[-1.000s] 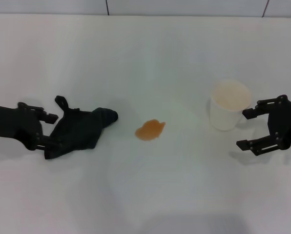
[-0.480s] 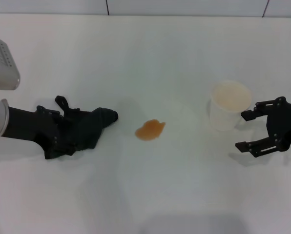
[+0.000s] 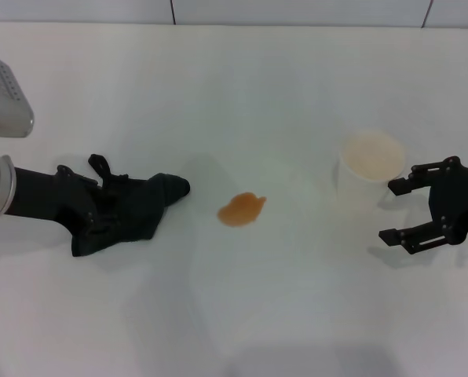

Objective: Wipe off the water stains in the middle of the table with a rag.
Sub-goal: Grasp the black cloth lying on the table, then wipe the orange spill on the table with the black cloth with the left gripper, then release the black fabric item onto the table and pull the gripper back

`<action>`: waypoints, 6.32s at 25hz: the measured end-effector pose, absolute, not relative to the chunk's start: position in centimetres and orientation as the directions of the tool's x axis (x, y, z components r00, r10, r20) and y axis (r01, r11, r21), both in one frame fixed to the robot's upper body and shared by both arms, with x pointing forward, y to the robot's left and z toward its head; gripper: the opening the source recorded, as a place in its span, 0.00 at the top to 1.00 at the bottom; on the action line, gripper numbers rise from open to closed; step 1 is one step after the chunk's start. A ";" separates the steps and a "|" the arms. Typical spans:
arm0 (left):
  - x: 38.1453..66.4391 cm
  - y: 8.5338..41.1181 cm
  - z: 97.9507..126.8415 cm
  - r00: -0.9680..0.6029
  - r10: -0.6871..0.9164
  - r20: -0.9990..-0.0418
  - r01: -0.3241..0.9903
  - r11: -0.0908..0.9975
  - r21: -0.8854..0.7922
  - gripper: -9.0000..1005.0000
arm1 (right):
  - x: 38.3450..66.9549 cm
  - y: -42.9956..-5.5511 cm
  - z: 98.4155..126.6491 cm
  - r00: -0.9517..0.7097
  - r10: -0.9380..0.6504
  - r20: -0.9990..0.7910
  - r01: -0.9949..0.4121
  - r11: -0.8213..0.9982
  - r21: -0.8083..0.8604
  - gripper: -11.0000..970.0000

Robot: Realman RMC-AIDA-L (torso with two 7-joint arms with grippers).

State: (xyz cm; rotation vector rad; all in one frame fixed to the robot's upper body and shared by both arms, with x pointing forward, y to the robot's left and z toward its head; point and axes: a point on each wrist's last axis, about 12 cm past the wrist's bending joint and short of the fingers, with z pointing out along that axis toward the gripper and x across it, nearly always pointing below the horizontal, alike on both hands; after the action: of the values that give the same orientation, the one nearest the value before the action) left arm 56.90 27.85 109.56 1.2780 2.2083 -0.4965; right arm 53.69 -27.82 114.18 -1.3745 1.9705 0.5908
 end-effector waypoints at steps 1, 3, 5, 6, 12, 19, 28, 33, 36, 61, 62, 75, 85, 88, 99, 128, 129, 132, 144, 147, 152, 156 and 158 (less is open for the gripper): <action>56.9 27.8 109.5 -0.412 0.676 -0.611 0.872 0.486 -0.050 0.40 | 53.7 -27.8 114.2 -0.234 -0.642 -0.730 -0.938 0.347 -0.005 0.16; 56.9 27.7 109.3 -0.420 0.674 -0.608 0.870 0.489 -0.060 0.49 | 53.7 -27.8 114.2 -0.233 -0.642 -0.730 -0.938 0.347 -0.005 0.16; 57.0 27.4 109.2 -0.423 0.673 -0.606 0.871 0.486 -0.069 0.58 | 53.7 -27.8 114.2 -0.233 -0.642 -0.730 -0.938 0.347 -0.006 0.16; 57.1 27.4 109.1 -0.424 0.674 -0.605 0.872 0.485 -0.070 0.61 | 53.7 -27.8 114.2 -0.233 -0.642 -0.730 -0.938 0.347 -0.006 0.16; 57.2 27.1 109.1 -0.427 0.676 -0.601 0.871 0.486 -0.072 0.81 | 53.9 -27.6 114.2 -0.228 -0.644 -0.730 -0.937 0.349 -0.014 0.16; 58.6 25.2 110.6 -0.426 0.647 -0.632 0.870 0.485 -0.089 0.91 | 54.0 -27.4 114.4 -0.210 -0.632 -0.746 -0.939 0.342 -0.025 0.16; 61.1 19.4 112.3 -0.366 0.693 -0.620 0.909 0.408 -0.081 0.91 | 54.6 -25.4 114.6 -0.156 -0.646 -0.747 -0.955 0.292 -0.054 0.16; 61.9 15.7 111.1 -0.349 0.744 -0.570 0.931 0.347 -0.117 0.90 | 55.0 -24.5 114.4 -0.138 -0.654 -0.744 -0.962 0.267 -0.057 0.16; 61.4 14.2 110.9 -0.306 0.771 -0.558 0.949 0.291 -0.119 0.90 | 55.1 -24.2 114.5 -0.135 -0.651 -0.747 -0.964 0.261 -0.053 0.16; 60.7 20.8 111.8 -0.378 0.717 -0.586 0.901 0.431 -0.053 0.89 | 55.3 -27.6 116.1 -0.178 -0.600 -0.780 -0.937 0.346 -0.052 0.16; 60.5 20.3 111.8 -0.362 0.725 -0.586 0.911 0.408 -0.059 0.89 | 55.3 -27.6 116.1 -0.178 -0.600 -0.780 -0.937 0.345 -0.051 0.16; 58.9 17.0 111.5 -0.276 0.773 -0.572 0.956 0.283 -0.078 0.88 | 55.0 -27.3 116.1 -0.173 -0.598 -0.782 -0.946 0.322 -0.038 0.16; 60.3 21.1 111.7 -0.373 0.737 -0.564 0.898 0.439 -0.021 0.87 | 55.0 -27.2 116.5 -0.162 -0.599 -0.784 -0.948 0.315 -0.045 0.16; 60.1 20.8 111.7 -0.356 0.744 -0.566 0.910 0.414 -0.028 0.87 | 55.0 -27.3 116.7 -0.158 -0.600 -0.785 -0.947 0.317 -0.051 0.16; 57.5 14.8 111.7 -0.176 0.800 -0.574 0.983 0.179 -0.052 0.86 | 54.7 -27.9 117.1 -0.163 -0.591 -0.790 -0.945 0.323 -0.047 0.16; 59.4 15.9 111.0 -0.267 0.776 -0.572 0.955 0.291 -0.052 0.84 | 54.6 -27.5 117.3 -0.149 -0.583 -0.798 -0.951 0.305 -0.045 0.16; 59.1 15.6 110.9 -0.259 0.780 -0.570 0.959 0.276 -0.058 0.84 | 54.6 -27.5 117.3 -0.149 -0.583 -0.798 -0.951 0.305 -0.045 0.16; 58.3 14.2 110.8 -0.235 0.784 -0.574 0.969 0.232 -0.081 0.84 | 54.6 -27.5 117.3 -0.147 -0.579 -0.802 -0.952 0.303 -0.044 0.16; 60.4 20.2 110.7 -0.387 0.740 -0.550 0.890 0.456 -0.012 0.83 | 54.5 -27.4 117.3 -0.147 -0.577 -0.803 -0.954 0.296 -0.038 0.16; 60.7 21.2 110.9 -0.410 0.719 -0.561 0.872 0.490 -0.010 0.83 | 54.4 -27.5 117.2 -0.148 -0.577 -0.803 -0.954 0.297 -0.037 0.16; 60.0 20.0 110.8 -0.371 0.732 -0.571 0.903 0.428 -0.037 0.83 | 54.4 -27.5 117.2 -0.149 -0.577 -0.803 -0.954 0.297 -0.037 0.16; 59.2 17.7 111.4 -0.304 0.726 -0.617 0.939 0.337 -0.066 0.82 | 54.4 -27.5 117.2 -0.150 -0.576 -0.803 -0.954 0.299 -0.036 0.16; 58.7 16.8 112.0 -0.266 0.724 -0.636 0.954 0.291 -0.068 0.82 | 54.4 -27.5 117.2 -0.150 -0.577 -0.803 -0.954 0.298 -0.035 0.16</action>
State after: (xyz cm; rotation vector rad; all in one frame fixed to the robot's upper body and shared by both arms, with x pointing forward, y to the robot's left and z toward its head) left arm 58.74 16.85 111.97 1.4960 2.0731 -0.6169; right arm 54.40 -27.48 117.19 -1.3730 1.8322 0.6503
